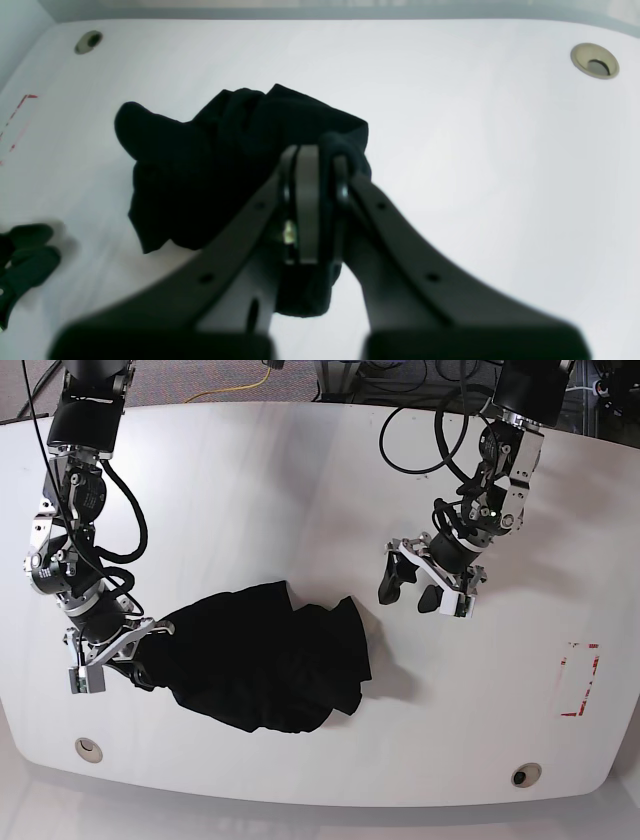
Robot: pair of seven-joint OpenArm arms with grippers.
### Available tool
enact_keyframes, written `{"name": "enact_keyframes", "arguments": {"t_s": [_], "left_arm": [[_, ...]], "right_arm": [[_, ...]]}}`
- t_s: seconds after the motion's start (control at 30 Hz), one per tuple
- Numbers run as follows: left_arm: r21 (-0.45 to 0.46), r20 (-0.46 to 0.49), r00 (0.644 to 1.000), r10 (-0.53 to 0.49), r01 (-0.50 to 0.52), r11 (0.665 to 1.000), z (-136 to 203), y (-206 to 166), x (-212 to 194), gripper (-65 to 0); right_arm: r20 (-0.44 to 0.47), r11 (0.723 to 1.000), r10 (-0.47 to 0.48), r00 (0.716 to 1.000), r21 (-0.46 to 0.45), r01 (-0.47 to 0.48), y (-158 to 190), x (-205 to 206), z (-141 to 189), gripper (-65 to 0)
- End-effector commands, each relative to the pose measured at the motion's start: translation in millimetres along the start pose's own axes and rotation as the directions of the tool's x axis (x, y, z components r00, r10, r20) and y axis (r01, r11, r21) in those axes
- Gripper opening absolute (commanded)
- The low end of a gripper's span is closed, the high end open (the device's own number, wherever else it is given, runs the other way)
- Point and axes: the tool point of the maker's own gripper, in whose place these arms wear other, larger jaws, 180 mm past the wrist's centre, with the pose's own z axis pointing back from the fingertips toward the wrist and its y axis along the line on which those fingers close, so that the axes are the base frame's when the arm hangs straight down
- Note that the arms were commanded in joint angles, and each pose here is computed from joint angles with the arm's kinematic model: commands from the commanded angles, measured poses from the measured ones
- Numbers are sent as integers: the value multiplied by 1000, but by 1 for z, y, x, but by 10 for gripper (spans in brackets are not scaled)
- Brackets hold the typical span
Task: Layout the t-shirt on the table in an organized manner, then fold the t-shirt properly
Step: 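Move the left gripper toward the shirt's loose edge to grasp it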
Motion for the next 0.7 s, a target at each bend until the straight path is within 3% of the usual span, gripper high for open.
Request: {"name": "enact_keyframes", "arguments": {"t_s": [0.0, 0.43, 0.67], "left_arm": [[-21, 69, 998, -1, 3, 1000, -3, -5, 23, -235], [-77, 220, 975, -9, 27, 997, -28, -32, 99, -235], [-64, 246, 969, -14, 31, 997, -46, -25, 126, -235]], "right_arm": [[59, 1000, 25, 998, 7, -25, 1, 19, 5, -650], [65, 1000, 8, 998, 21, -9, 7, 17, 5, -650], [84, 998, 36, 996, 43, -39, 23, 19, 12, -650]]}}
